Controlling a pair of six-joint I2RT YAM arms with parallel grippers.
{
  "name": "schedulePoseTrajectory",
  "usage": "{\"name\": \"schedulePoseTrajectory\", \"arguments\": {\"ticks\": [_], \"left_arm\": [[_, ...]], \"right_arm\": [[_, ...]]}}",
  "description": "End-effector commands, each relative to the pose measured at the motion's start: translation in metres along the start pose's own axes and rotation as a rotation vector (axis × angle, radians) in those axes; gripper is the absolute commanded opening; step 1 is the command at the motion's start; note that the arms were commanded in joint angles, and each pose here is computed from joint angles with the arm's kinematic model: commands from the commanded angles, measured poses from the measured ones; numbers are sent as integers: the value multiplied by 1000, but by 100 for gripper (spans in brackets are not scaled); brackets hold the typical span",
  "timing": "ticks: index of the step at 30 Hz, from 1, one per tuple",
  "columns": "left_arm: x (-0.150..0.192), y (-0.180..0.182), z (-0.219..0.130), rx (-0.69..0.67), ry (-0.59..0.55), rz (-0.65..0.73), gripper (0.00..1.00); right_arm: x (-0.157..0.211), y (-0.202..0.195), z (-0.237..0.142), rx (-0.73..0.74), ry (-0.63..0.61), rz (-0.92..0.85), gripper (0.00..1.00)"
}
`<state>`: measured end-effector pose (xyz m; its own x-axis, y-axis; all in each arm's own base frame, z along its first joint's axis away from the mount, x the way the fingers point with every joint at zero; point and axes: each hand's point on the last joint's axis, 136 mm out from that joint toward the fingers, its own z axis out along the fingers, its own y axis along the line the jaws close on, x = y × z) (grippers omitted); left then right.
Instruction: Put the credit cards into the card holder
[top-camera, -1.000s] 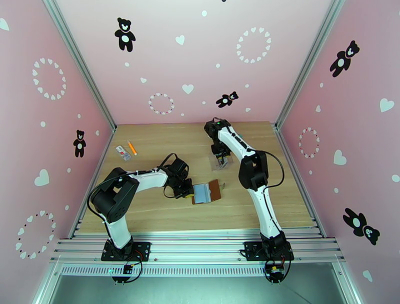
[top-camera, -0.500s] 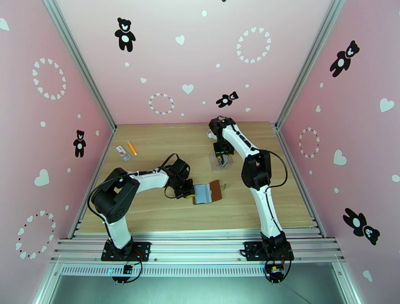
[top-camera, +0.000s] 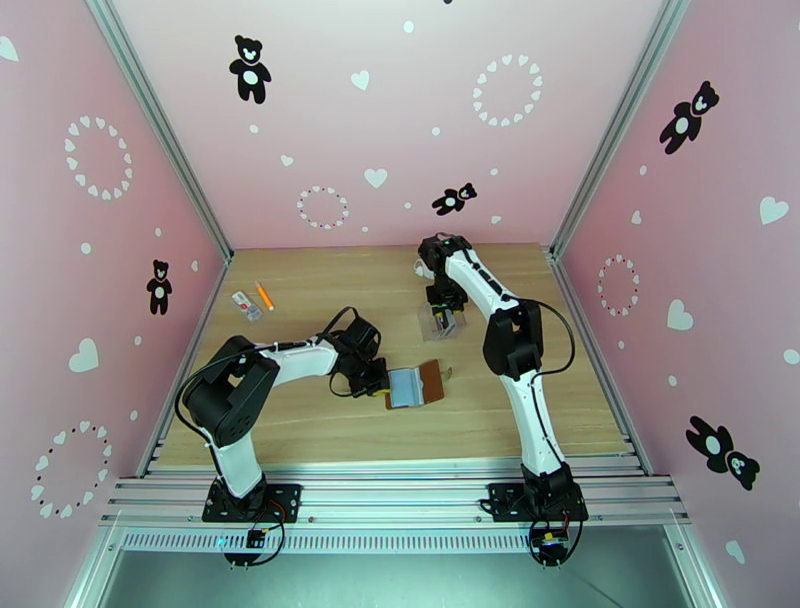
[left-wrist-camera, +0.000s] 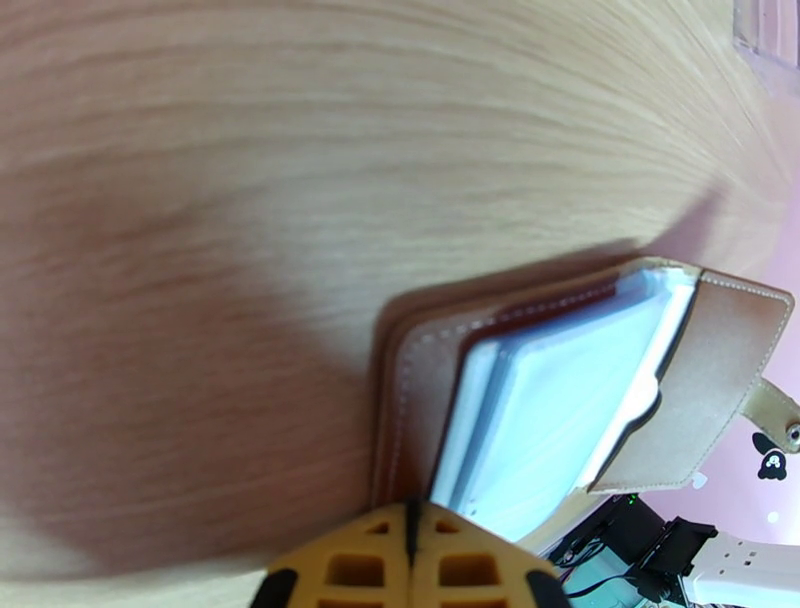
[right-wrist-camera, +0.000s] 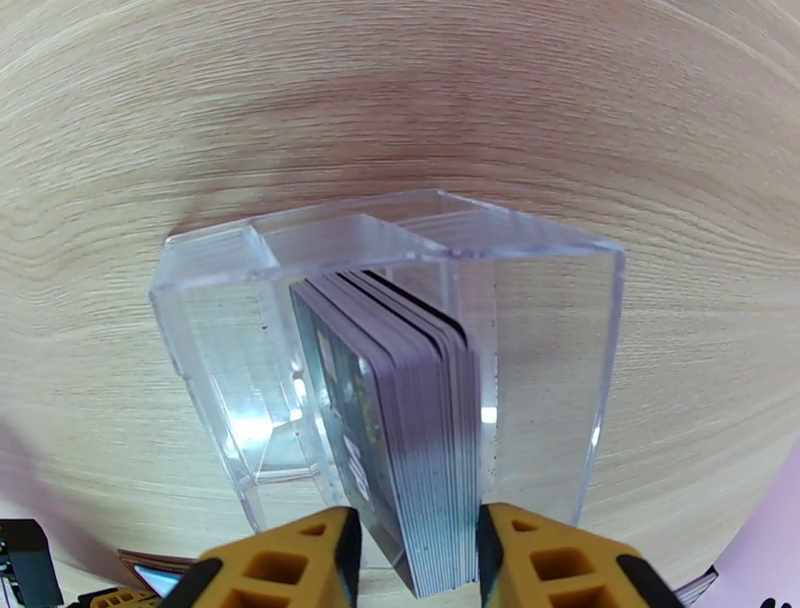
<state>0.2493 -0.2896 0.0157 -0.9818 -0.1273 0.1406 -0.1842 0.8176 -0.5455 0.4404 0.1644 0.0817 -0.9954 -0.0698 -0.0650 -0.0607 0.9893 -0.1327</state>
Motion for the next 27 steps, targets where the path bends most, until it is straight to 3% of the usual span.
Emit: {"name": "schedulePoseTrajectory", "arguments": {"ticks": [1, 8, 13, 18, 22, 27], "left_arm": [[16, 46, 18, -177, 38, -60, 0], [16, 47, 19, -180, 43, -58, 0], [16, 47, 19, -182, 45, -56, 0], [17, 47, 18, -184, 48, -48, 0], [16, 47, 18, -188, 49, -45, 0], [16, 47, 18, -187, 46, -49, 0]], "right_arm": [[6, 1, 5, 6, 27, -14, 32], [6, 3, 4, -1, 26, -19, 22], [6, 1, 1, 14, 16, -26, 22], [-6, -2, -15, 16, -59, -13, 39], [-14, -7, -24, 20, -104, -3, 44], [-5, -11, 0, 21, -16, 2, 47]]}}
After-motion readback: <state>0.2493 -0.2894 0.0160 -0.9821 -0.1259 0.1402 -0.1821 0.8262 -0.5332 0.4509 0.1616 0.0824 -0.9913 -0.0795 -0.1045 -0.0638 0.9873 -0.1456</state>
